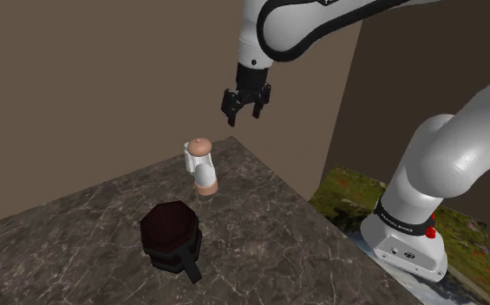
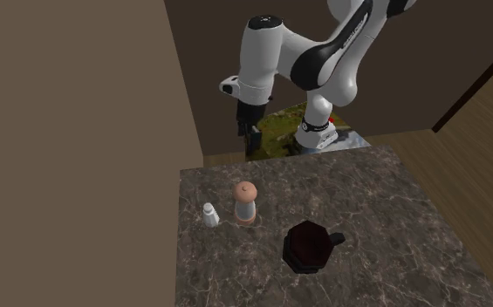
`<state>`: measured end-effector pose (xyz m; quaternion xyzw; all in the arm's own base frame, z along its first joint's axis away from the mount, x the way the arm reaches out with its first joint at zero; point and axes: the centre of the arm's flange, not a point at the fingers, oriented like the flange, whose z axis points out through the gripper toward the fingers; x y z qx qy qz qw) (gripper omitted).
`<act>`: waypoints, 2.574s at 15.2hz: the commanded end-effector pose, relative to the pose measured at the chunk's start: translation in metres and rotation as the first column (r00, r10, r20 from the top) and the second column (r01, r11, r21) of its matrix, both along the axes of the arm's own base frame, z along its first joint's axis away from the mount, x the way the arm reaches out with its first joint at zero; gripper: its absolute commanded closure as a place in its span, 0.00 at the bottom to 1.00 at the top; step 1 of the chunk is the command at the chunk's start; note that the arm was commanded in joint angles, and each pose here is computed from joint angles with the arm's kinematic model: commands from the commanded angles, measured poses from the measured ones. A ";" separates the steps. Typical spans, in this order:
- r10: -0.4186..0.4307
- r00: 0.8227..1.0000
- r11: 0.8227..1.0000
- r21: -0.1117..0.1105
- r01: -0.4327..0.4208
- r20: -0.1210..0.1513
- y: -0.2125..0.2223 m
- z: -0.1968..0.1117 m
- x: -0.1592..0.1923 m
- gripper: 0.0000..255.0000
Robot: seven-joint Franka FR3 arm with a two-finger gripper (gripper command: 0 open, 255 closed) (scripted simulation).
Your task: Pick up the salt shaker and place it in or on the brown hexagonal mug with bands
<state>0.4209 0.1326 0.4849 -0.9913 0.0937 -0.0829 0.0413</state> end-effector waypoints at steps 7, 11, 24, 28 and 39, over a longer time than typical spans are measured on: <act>-0.043 0.998 0.999 0.003 0.043 0.047 0.047 -0.059 0.069 0.00; -0.064 0.995 0.998 0.004 0.064 0.070 0.069 -0.087 0.105 0.00; -0.083 0.992 0.997 0.006 0.083 0.090 0.091 -0.151 0.148 0.00; -0.083 0.992 0.997 0.006 0.083 0.090 0.091 -0.151 0.149 0.00; -0.083 0.992 0.997 0.006 0.083 0.090 0.091 -0.151 0.148 1.00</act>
